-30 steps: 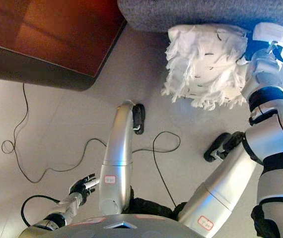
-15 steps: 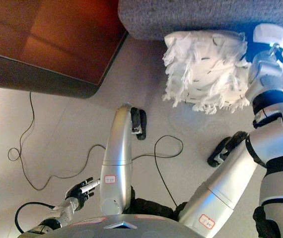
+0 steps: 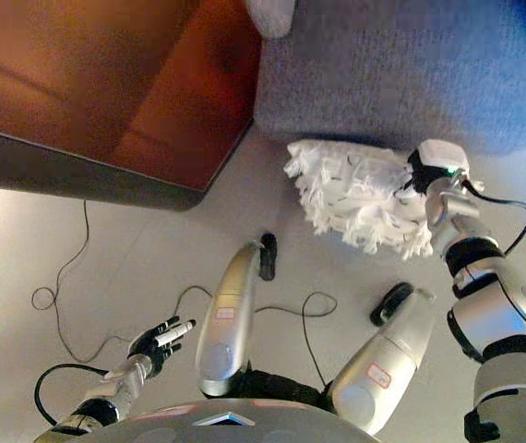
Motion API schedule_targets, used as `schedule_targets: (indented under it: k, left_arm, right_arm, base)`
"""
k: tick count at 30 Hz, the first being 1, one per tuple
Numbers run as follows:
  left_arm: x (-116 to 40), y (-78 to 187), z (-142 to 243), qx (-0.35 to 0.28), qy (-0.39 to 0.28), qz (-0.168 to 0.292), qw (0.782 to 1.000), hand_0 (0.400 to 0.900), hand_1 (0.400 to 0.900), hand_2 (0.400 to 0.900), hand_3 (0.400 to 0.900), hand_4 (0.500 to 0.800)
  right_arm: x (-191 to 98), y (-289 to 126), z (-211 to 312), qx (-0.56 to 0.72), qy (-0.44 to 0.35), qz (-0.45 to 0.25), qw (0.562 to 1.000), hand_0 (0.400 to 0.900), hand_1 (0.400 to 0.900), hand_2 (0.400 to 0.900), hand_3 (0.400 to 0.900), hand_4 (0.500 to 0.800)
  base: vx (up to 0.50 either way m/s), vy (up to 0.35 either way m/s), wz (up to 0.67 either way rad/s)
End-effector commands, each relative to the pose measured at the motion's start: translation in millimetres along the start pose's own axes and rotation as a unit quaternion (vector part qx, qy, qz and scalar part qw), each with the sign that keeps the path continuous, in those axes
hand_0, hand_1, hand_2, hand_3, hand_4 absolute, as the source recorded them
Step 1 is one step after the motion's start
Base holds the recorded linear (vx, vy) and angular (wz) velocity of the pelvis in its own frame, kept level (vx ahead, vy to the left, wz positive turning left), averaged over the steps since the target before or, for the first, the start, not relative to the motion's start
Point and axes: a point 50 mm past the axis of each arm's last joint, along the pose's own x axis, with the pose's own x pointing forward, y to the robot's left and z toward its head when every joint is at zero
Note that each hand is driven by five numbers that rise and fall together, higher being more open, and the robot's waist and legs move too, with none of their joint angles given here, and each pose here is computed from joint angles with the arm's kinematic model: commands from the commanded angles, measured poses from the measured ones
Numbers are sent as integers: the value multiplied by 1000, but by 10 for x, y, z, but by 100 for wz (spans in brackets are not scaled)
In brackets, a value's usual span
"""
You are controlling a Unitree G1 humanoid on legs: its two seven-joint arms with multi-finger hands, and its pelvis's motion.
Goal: Pick up the pillow and put it on the sofa.
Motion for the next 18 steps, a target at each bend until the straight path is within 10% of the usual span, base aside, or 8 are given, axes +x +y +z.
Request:
schedule_targets:
  k: [1,18]
  left_arm:
    - [-113,492,-100,47,36,86,995,900,900,900,900,800]
    - [-216,710,-231,43,90,146,984,900,900,900,900,800]
  right_arm:
    - [-12,-471,64,30,-49,-97,994,400,400,400,400,500]
    - [-292,-514,317,8,-165,-109,980,400,400,400,400,500]
  base:
    - [218,68,-10]
    - [159,37,-3]
